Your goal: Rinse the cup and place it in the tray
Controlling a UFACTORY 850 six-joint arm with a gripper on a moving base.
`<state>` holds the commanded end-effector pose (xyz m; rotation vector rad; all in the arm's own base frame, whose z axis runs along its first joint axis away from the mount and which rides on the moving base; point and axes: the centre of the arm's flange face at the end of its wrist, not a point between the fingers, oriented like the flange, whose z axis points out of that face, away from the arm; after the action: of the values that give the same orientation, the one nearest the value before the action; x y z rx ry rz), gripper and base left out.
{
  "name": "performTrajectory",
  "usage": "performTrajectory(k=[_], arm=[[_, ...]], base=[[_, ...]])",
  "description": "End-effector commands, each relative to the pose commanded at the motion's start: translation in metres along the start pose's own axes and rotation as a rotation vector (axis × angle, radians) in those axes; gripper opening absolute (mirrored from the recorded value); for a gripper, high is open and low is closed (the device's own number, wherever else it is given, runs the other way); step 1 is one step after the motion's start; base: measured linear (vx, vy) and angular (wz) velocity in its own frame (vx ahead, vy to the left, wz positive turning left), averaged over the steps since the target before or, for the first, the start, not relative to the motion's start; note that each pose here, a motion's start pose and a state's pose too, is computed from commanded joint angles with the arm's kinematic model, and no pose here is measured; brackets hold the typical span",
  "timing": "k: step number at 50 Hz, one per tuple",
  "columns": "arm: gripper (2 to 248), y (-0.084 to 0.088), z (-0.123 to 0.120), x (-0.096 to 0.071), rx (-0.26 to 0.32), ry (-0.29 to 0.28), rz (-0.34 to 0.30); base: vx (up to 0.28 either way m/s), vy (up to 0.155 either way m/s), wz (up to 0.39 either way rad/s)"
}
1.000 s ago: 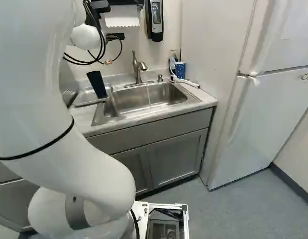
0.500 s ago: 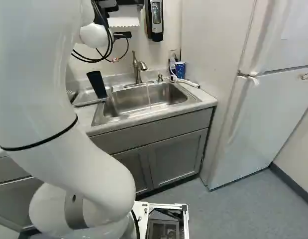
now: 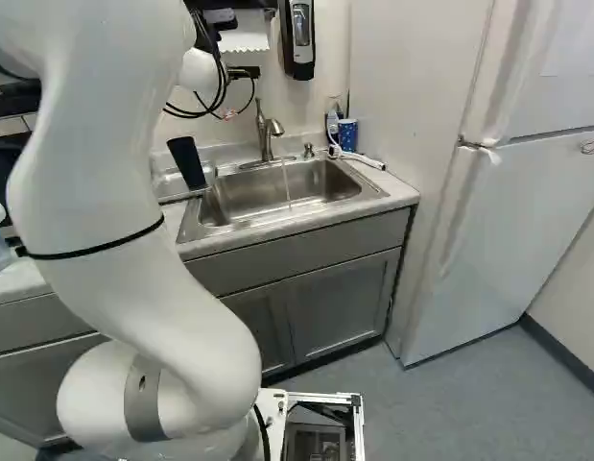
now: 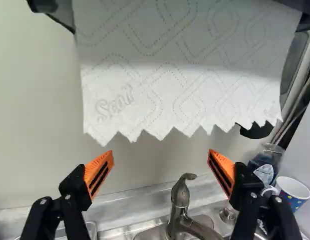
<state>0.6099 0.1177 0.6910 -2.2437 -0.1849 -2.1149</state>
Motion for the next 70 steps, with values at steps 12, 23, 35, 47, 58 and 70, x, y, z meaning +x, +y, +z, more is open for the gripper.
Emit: performTrajectory(k=[12,23,35,47,58,70], arm=[[247,0.001,0.025,-0.004,0.004,-0.034,0.001],[247,-0.003,0.047,-0.009,0.014,-0.064,0.002],[247,-0.012,0.063,-0.013,0.033,-0.097,0.005],[247,-0.013,0.069,-0.017,0.04,-0.138,0.016],[247,-0.013,0.069,-0.019,0.044,-0.157,0.018],[247,-0.014,0.068,-0.02,0.047,-0.168,0.018]], base=[[0.0,0.0,0.0],[0.0,0.0,0.0],[0.0,0.0,0.0],[0.0,0.0,0.0],[0.0,0.0,0.0],[0.0,0.0,0.0]])
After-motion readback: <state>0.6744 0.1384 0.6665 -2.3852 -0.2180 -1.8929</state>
